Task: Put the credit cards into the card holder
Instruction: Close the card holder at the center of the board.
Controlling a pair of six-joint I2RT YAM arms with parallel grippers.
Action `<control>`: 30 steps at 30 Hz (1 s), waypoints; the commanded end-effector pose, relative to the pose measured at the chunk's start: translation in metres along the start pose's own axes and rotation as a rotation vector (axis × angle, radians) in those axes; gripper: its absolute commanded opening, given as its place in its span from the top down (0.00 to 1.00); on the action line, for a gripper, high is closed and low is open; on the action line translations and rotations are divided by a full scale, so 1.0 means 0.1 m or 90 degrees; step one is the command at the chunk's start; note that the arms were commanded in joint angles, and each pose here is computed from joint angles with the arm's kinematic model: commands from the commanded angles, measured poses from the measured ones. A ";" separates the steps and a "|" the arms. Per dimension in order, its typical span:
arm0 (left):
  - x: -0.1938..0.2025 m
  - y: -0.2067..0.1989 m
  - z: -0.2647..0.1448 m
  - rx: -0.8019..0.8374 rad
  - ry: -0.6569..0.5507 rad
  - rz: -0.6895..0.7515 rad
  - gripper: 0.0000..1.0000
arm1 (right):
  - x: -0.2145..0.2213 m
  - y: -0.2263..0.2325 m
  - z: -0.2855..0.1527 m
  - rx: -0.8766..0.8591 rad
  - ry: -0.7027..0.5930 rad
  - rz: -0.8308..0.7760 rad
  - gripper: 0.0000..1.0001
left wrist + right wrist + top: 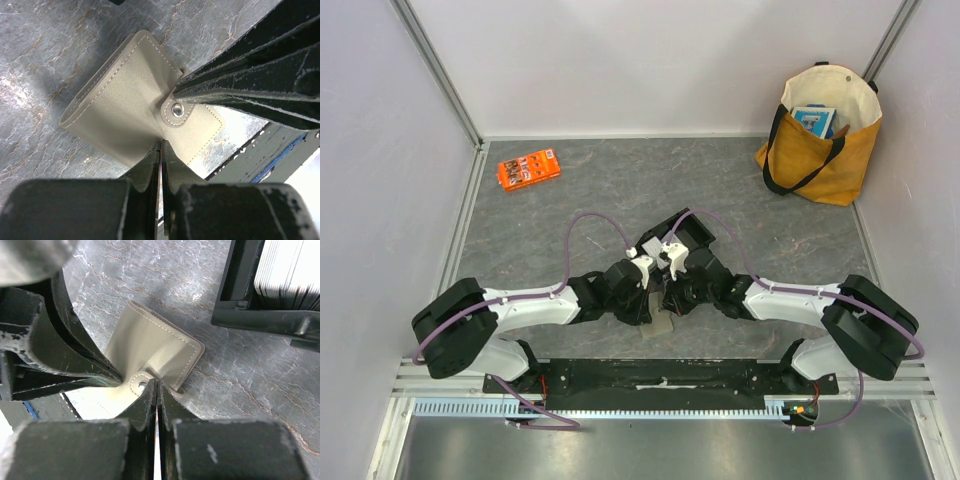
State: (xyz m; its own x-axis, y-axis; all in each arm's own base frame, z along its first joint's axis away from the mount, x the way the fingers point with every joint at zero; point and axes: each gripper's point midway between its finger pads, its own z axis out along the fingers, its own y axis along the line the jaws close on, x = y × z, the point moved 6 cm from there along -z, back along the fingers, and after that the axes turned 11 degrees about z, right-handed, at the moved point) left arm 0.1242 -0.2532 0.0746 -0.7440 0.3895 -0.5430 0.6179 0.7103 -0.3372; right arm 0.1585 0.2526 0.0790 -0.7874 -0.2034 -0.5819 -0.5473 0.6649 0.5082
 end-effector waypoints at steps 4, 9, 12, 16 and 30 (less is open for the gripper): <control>0.13 0.04 0.08 -0.016 0.038 0.028 0.93 | -0.08 0.09 0.00 -0.033 0.012 -0.015 0.96; 0.12 0.04 0.08 -0.018 0.036 0.028 0.93 | -0.06 0.09 0.00 -0.033 0.016 -0.011 0.95; 0.13 0.06 0.08 -0.023 0.038 0.024 0.93 | -0.05 0.07 0.00 -0.020 0.019 -0.007 0.95; 0.13 0.06 0.07 -0.027 0.036 0.022 0.93 | 0.02 0.00 0.00 -0.001 0.028 -0.001 0.95; 0.13 0.06 0.05 -0.035 0.013 -0.003 0.93 | 0.22 -0.14 0.01 0.037 0.047 0.023 0.96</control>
State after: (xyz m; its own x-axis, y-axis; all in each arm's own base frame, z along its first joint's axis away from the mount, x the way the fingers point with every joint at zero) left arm 0.1250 -0.2578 0.0746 -0.7390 0.3885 -0.5504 0.6233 0.7043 -0.3397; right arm 0.1564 0.2527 0.0766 -0.8013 -0.2134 -0.5589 -0.5390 0.6630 0.5196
